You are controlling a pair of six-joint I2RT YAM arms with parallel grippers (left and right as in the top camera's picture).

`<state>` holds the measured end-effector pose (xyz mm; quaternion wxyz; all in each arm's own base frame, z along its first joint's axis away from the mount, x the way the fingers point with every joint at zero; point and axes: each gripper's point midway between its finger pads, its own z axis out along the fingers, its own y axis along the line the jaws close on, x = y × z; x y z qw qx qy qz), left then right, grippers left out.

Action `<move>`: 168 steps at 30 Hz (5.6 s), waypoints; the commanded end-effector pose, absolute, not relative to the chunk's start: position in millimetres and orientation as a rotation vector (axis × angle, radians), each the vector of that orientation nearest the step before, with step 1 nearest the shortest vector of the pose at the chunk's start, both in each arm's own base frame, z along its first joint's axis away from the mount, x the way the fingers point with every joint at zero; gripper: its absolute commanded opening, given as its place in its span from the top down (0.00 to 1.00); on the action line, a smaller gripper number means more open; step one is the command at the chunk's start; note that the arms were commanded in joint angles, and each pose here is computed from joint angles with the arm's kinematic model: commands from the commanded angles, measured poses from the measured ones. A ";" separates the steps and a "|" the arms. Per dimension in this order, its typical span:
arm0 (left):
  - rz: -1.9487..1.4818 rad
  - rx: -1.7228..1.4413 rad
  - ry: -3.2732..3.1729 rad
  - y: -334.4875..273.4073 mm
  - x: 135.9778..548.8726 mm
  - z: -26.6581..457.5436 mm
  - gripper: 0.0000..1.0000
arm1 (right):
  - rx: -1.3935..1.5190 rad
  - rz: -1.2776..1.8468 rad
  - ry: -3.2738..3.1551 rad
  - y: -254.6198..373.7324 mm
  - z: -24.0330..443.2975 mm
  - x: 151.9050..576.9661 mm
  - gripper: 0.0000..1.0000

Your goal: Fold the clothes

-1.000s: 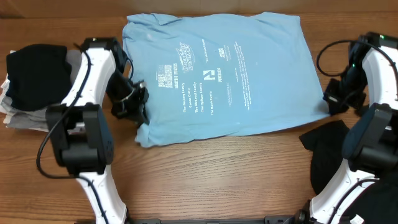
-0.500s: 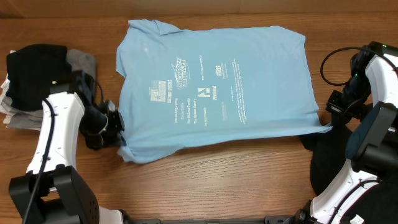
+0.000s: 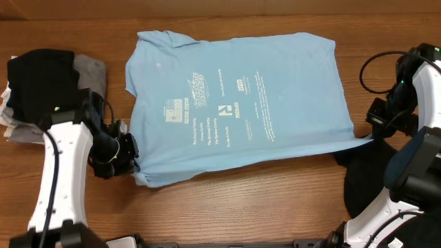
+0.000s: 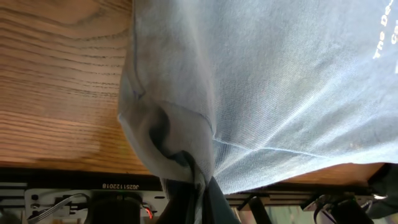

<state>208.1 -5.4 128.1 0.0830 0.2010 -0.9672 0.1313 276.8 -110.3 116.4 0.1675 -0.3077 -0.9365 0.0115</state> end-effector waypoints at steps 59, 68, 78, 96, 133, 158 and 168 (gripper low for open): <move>0.816 0.826 -3.091 -2.5 375.5 42.3 0.96 | -0.889 -0.134 -3.217 -95.2 69.9 440.0 0.91; 1.081 0.812 -3.072 -20.4 394.7 60.0 0.96 | -0.889 -0.134 -3.215 -95.2 69.9 439.5 0.91; 0.976 0.923 -3.135 -4.6 407.2 56.1 0.65 | -0.885 -0.132 -3.195 -93.9 68.9 434.7 0.91; 0.327 0.048 -3.381 -119.0 371.5 43.2 0.43 | -0.875 -0.129 -3.159 -91.7 67.4 425.7 0.91; 0.160 -0.077 -3.342 -132.5 340.2 17.0 0.55 | -0.867 -0.126 -3.141 -90.7 66.8 421.1 0.91; 0.043 -0.118 -3.255 -136.7 321.2 -9.4 0.63 | -0.865 -0.125 -3.135 -90.4 66.6 419.6 0.91; -0.076 -0.047 -3.336 -115.6 356.8 40.4 0.96 | -0.864 -0.125 -3.130 -90.1 66.5 418.4 0.91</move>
